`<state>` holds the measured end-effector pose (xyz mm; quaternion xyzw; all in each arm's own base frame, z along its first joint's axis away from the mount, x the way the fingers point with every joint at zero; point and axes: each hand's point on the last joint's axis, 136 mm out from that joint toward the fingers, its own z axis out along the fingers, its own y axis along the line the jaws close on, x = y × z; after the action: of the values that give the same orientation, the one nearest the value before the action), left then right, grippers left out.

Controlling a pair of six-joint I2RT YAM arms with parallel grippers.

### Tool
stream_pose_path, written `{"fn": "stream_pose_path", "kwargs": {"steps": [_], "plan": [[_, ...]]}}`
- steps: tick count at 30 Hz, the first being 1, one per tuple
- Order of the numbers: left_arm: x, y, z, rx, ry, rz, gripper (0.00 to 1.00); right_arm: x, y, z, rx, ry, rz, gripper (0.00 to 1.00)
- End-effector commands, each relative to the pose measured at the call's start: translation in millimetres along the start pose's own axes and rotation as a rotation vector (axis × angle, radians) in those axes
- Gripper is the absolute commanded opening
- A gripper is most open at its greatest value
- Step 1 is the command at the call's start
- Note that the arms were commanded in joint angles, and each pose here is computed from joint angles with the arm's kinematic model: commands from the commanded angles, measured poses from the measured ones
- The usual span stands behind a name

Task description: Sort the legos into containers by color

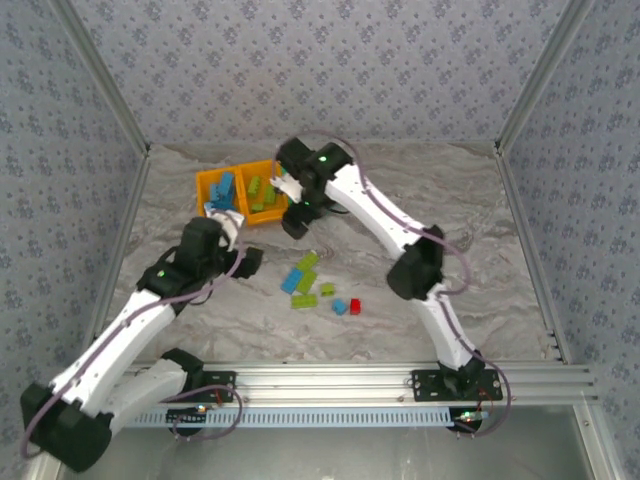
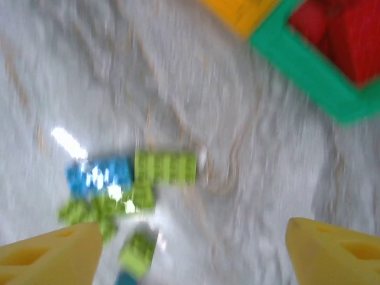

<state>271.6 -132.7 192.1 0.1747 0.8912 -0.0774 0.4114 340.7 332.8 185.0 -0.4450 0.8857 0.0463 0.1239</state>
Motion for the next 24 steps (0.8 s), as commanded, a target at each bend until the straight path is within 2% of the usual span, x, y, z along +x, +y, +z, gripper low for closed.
{"fn": "stream_pose_path", "kwargs": {"steps": [1, 2, 7, 12, 17, 21, 24], "plan": [[-0.2, -50.2, 11.2, 0.184, 0.065, -0.11, 0.92, 43.0, 8.3, -48.4, 0.027, -0.028, -0.071, 0.97], [4.6, -59.8, 19.3, 0.198, 0.083, -0.121, 0.92, 54.5, 10.5, -57.2, 0.024, -0.044, -0.066, 1.0], [29.4, -83.4, 56.6, 0.204, 0.201, -0.132, 0.89, 103.3, 9.9, -83.7, 0.009, -0.072, 0.071, 1.0], [53.9, -86.9, 91.1, 0.15, 0.34, -0.118, 0.85, 119.3, 40.5, -96.2, -0.133, -0.281, 0.187, 1.0], [65.5, -81.7, 113.4, 0.085, 0.371, -0.137, 0.73, 134.4, 51.9, -104.9, -0.202, -0.421, 0.281, 1.0], [72.0, -91.0, 124.8, 0.122, 0.392, -0.147, 0.7, 147.2, 44.1, -106.0, -0.189, -0.445, 0.339, 1.0], [80.8, -92.0, 134.2, 0.118, 0.412, -0.157, 0.67, 158.2, 38.1, -94.0, -0.181, -0.403, 0.383, 1.0]]}}
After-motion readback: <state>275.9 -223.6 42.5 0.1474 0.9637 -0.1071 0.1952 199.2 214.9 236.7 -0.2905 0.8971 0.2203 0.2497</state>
